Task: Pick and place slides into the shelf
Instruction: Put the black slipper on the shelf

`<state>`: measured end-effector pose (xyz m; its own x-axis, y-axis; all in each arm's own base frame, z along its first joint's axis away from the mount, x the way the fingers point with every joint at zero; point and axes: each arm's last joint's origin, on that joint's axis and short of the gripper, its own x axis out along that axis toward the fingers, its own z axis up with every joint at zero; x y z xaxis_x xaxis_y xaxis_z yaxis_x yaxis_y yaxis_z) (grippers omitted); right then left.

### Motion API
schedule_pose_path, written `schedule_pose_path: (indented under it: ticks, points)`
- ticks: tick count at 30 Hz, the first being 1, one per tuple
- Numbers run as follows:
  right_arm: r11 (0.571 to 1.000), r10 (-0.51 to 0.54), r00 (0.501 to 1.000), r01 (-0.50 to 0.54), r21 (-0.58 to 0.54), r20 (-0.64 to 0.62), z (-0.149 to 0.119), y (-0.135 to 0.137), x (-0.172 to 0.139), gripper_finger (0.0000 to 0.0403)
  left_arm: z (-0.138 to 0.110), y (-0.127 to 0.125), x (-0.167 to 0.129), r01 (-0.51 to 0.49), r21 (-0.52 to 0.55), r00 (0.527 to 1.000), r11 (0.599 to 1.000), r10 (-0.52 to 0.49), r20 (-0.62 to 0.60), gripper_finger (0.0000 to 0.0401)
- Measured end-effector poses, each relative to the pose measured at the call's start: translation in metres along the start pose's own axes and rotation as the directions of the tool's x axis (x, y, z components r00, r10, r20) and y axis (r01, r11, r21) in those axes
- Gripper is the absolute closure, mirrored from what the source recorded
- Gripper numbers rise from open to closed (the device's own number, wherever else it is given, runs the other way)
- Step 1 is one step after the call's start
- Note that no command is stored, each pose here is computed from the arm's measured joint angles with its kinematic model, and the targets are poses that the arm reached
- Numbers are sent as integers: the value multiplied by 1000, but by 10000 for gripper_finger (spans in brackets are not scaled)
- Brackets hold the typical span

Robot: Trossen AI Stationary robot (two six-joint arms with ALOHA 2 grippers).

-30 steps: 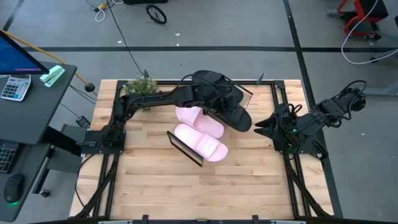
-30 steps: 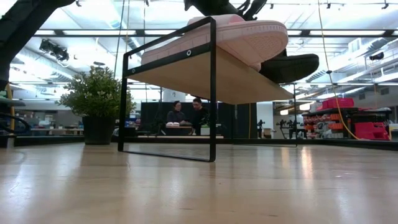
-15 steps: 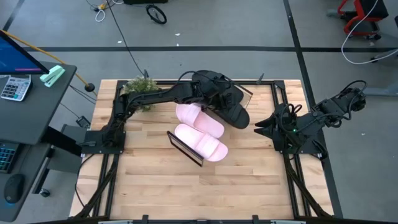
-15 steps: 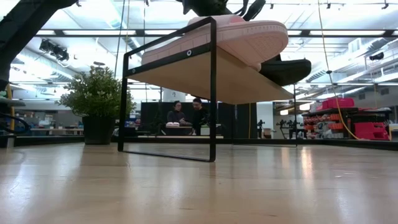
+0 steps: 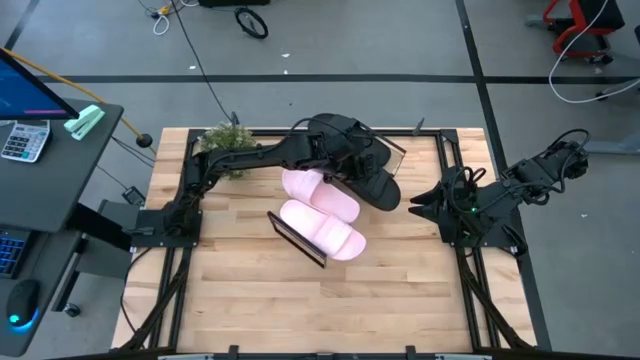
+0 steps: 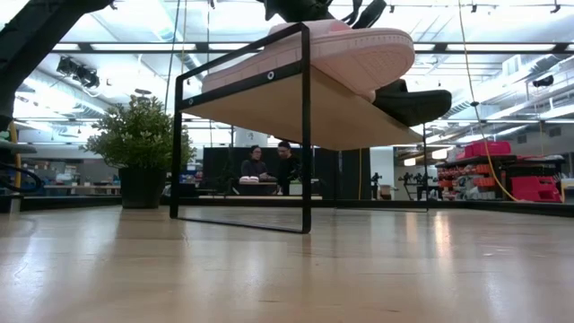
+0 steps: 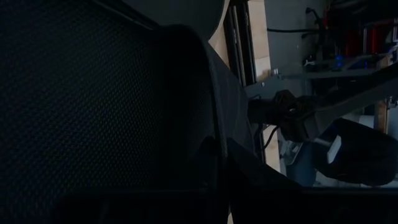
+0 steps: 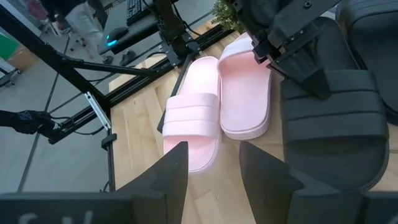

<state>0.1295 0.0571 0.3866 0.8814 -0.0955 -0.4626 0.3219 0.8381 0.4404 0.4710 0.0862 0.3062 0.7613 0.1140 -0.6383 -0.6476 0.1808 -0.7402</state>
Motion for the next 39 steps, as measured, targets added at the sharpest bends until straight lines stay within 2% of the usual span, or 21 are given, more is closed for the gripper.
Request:
schedule_pose_path:
  ticks: [7,18,29,39]
  points:
    - [1000,0,1000,0,0,0,0,0,0,254,-1,1,0,-10,-4,1000,1000,10,-3,372]
    - [1000,0,1000,0,1,0,0,0,0,254,-10,-3,0,-4,-32,1000,999,5,21,373]
    - [1000,0,1000,0,12,0,0,0,0,254,-11,-3,0,-3,-6,1000,1000,4,24,371]
    - [1000,0,1000,0,13,0,0,0,0,254,-16,-6,-3,6,-20,1000,1000,-6,12,344]
